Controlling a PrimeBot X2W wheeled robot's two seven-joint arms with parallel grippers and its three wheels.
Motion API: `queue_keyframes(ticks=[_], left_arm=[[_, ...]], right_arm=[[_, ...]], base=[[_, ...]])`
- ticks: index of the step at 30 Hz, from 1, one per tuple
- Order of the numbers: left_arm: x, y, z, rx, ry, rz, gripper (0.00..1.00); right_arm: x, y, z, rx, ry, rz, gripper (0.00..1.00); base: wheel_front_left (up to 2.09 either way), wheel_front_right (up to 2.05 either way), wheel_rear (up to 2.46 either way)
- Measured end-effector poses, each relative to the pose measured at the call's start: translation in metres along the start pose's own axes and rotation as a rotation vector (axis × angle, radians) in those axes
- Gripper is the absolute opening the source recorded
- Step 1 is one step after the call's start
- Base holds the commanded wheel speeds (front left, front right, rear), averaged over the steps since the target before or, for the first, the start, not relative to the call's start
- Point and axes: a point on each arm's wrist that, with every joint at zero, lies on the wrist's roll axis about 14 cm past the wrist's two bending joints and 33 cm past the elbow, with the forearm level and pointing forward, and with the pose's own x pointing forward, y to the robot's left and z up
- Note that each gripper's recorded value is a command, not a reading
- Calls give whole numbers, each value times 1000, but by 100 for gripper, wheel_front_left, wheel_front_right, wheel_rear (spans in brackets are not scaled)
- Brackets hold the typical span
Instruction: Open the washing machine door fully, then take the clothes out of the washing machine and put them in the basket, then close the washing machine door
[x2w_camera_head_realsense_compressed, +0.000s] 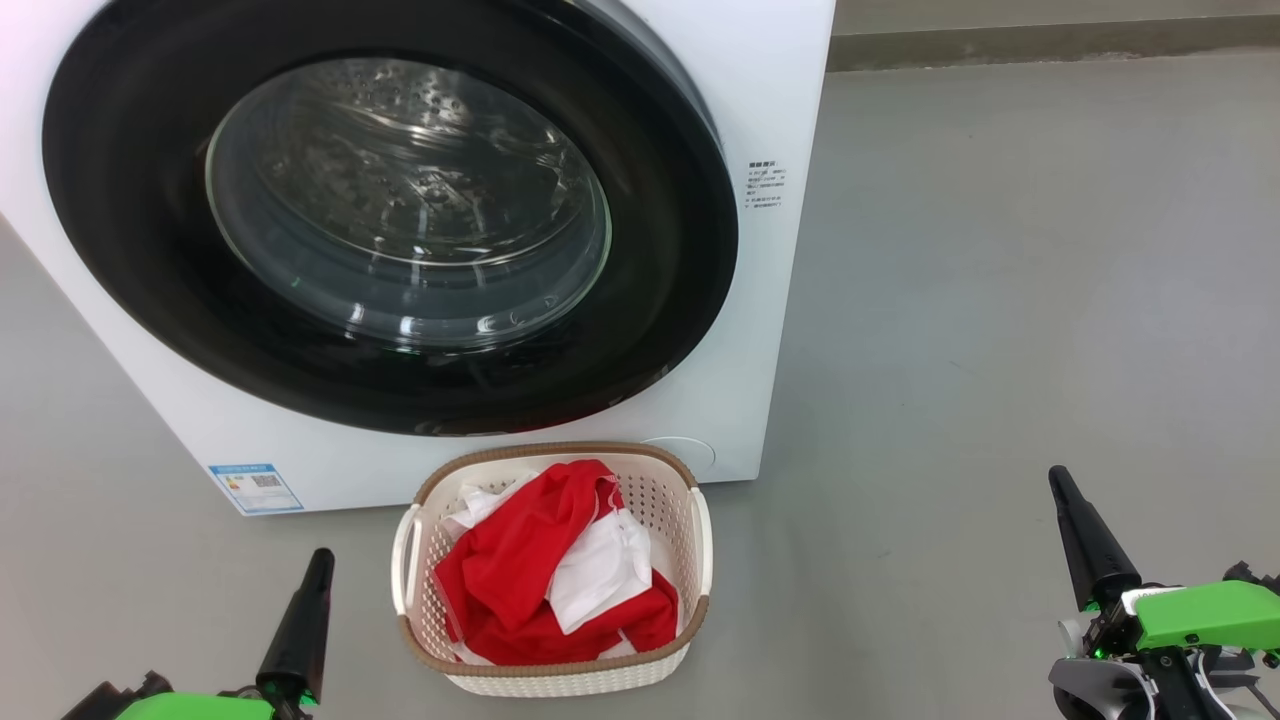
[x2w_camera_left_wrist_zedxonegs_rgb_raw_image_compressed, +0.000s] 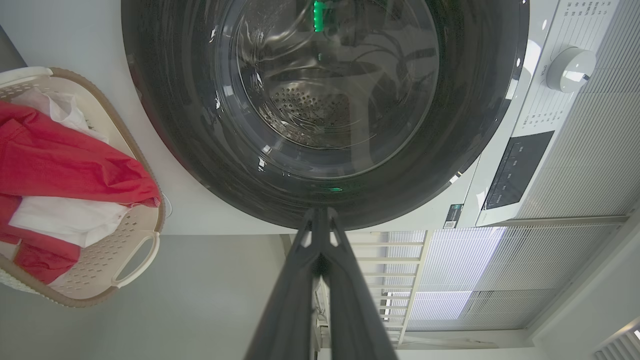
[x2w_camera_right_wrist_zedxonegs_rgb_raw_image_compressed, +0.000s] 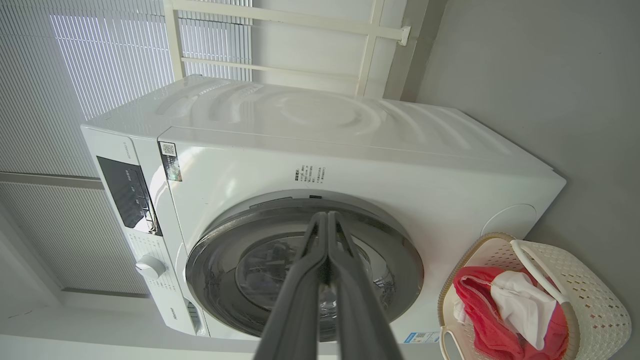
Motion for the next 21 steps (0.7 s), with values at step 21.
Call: queue_keyframes(ticks=[21], left_arm=[[0,0,0,0,0,0,0]], right_arm=[[0,0,0,0,0,0,0]], base=[[0,0,0]])
